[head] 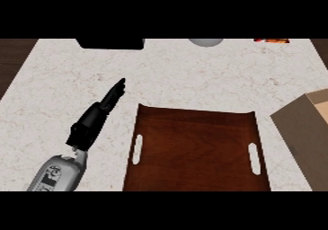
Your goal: Pick the bell pepper from the tray and place it in the cardboard box
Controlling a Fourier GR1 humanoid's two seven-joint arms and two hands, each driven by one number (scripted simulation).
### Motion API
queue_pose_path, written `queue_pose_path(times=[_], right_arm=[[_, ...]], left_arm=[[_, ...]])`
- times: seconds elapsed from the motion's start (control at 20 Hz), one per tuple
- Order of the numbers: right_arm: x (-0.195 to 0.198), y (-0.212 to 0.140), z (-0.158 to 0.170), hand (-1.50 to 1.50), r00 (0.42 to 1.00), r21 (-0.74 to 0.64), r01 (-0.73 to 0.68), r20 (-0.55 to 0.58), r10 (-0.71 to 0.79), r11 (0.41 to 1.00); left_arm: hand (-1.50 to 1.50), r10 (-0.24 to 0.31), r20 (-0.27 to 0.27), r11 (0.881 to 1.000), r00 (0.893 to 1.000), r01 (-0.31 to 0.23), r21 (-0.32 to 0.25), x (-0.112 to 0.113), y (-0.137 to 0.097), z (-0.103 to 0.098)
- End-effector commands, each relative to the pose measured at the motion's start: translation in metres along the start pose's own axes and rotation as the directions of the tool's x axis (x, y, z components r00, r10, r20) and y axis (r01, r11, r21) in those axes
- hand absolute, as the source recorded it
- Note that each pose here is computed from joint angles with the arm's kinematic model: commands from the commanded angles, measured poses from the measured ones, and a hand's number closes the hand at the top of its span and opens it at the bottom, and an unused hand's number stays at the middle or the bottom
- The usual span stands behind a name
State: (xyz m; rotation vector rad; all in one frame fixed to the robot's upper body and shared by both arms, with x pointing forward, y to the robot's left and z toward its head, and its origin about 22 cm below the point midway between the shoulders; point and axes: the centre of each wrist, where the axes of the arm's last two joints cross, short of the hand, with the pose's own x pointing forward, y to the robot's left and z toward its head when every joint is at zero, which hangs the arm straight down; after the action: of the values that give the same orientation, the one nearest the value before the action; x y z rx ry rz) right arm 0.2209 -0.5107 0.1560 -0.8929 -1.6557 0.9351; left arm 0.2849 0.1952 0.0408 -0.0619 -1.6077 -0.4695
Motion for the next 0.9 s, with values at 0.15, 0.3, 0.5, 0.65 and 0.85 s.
queue_pose_path(times=[0.15, 0.3, 0.5, 0.65, 0.85], right_arm=[[-0.024, 0.04, -0.019, -1.5, 0.981, 0.129, 0.172, -0.113, -0.158, 0.977], [-0.039, 0.044, -0.025, -1.5, 0.971, 0.107, 0.234, -0.079, -0.227, 0.966], [-0.047, 0.051, -0.024, -1.5, 0.888, -0.062, 0.457, -0.028, -0.46, 0.887], [-0.05, 0.05, -0.029, -1.5, 0.806, -0.166, 0.584, 0.006, -0.591, 0.795], [-0.072, 0.004, -0.003, -1.5, 0.684, -0.217, 0.717, 0.035, -0.729, 0.662]], left_arm=[[0.0, -0.007, 0.012, 1.0, 1.0, 0.007, -0.001, 0.003, 0.022, -0.005], [0.0, 0.009, -0.002, 1.0, 1.0, -0.009, -0.021, 0.004, -0.006, 0.014], [0.0, 0.009, -0.005, 1.0, 1.0, -0.009, -0.001, -0.007, 0.0, -0.001], [0.0, 0.0, 0.004, 1.0, 1.0, 0.0, 0.013, -0.001, 0.002, 0.008], [0.0, -0.022, 0.001, 1.0, 1.0, 0.022, 0.014, -0.002, 0.013, 0.008]])
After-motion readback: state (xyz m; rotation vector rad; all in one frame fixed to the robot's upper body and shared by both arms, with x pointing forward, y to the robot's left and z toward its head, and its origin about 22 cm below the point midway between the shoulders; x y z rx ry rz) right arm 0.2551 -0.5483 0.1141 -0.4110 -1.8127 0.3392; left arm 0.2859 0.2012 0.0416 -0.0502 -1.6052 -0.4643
